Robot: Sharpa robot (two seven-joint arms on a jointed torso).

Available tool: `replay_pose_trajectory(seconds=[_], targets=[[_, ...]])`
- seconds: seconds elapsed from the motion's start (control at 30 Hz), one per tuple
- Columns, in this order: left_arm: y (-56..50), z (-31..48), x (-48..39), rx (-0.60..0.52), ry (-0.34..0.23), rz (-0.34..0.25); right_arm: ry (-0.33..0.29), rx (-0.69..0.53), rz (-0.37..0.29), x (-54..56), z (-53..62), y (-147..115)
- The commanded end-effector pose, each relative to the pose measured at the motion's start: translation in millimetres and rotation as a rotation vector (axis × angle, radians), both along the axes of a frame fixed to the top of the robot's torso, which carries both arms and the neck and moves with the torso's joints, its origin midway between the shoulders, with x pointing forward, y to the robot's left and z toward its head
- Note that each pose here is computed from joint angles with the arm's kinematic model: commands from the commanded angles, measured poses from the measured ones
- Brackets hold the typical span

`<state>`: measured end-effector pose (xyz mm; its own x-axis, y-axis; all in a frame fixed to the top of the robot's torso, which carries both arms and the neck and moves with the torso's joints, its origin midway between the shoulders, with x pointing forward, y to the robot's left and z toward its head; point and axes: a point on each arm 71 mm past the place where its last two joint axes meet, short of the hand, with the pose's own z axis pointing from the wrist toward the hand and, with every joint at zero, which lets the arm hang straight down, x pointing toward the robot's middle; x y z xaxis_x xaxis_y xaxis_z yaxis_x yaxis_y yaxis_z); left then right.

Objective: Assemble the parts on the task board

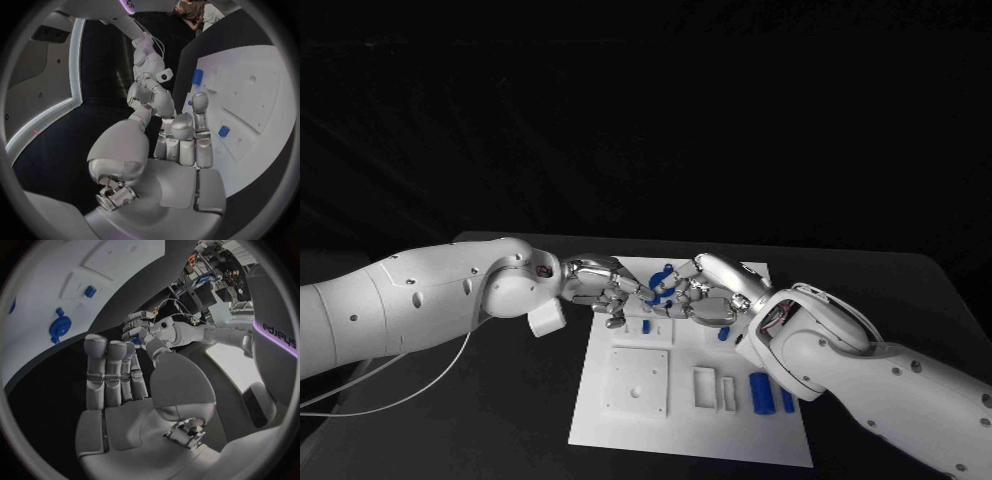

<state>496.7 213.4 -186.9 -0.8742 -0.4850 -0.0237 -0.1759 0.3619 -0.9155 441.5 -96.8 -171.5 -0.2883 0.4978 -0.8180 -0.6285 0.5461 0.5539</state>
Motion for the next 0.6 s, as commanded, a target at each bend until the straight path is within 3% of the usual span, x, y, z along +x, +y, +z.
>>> replay_pose_trajectory(seconds=[0.03,0.6], targets=[[-2.1,1.1,1.9,0.007,-0.013,0.022,-0.005,0.002,0.020,-3.1,0.0,4.5],[1.0,-1.2,4.8,0.054,-0.025,0.068,-0.009,-0.002,0.021,-4.6,-0.1,7.0]])
